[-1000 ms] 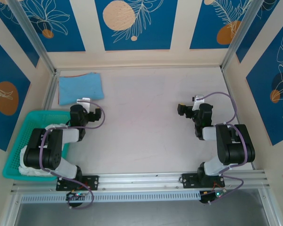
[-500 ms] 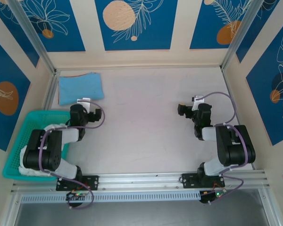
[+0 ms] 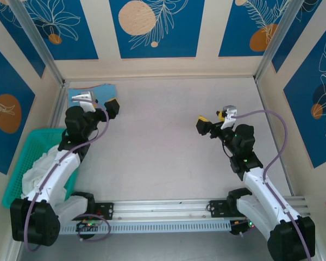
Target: Fold and stack the t-shirts
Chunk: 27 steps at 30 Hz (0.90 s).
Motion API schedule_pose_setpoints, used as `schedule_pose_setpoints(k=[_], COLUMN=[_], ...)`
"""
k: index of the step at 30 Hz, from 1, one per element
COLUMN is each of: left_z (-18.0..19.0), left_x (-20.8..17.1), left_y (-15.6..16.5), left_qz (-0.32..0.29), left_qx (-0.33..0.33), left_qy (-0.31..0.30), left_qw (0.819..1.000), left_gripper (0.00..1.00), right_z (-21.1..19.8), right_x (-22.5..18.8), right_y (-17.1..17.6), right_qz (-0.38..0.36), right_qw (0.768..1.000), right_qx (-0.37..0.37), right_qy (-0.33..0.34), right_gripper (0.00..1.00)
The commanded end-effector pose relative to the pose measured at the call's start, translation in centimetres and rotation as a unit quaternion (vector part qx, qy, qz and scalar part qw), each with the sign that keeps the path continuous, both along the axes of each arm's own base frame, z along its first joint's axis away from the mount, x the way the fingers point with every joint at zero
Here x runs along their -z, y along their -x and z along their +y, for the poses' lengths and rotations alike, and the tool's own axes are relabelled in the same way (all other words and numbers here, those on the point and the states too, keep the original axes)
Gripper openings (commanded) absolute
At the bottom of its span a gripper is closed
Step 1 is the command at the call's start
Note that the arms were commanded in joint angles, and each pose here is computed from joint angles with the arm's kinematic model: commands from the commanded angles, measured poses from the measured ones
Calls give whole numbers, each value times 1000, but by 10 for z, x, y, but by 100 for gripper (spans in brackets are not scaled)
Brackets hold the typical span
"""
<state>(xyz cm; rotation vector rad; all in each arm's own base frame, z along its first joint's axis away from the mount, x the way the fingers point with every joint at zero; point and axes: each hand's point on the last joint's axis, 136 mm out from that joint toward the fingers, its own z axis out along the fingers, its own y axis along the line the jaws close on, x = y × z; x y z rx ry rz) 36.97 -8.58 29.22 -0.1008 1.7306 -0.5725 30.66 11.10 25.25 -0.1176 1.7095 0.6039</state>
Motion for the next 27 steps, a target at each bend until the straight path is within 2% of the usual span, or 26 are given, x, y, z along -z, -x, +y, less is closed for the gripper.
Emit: schedule_pose_setpoints(k=[1,4,6,7,9,12,19,24,27], left_z=[-6,3,5,6,7,6,14,11,3], left_x=[24,45,66,77,109,141,182,194,191], left_y=[5,-5,-15,-19,-25,-31,-53,-76,-77], left_qz=[85,163,239,276,367,438,501,519,512], left_qx=[7,-32,-47,-54,-70,-78,-123,-135,-128], left_qy=[84,67,44,37,18,11,-4,0,0], left_qw=[993,984,969,959,928,896,857,844,849], left_gripper=[100,100,100,100,98,100,100,97,96], right_z=[-8,-25,-23,-20,-14,-1,56,76,81], right_x=[30,54,65,69,77,88,109,118,122], right_y=[6,9,8,7,2,-4,-9,-11,-12], right_qz=[128,179,192,197,216,255,311,343,351], right_qw=[984,969,966,966,963,957,948,936,933], right_qx=[45,90,83,78,67,50,-35,-66,-71], right_qy=[-118,-147,-150,-150,-149,-130,-53,-39,-35], right_gripper=[99,99,99,99,99,99,93,89,89])
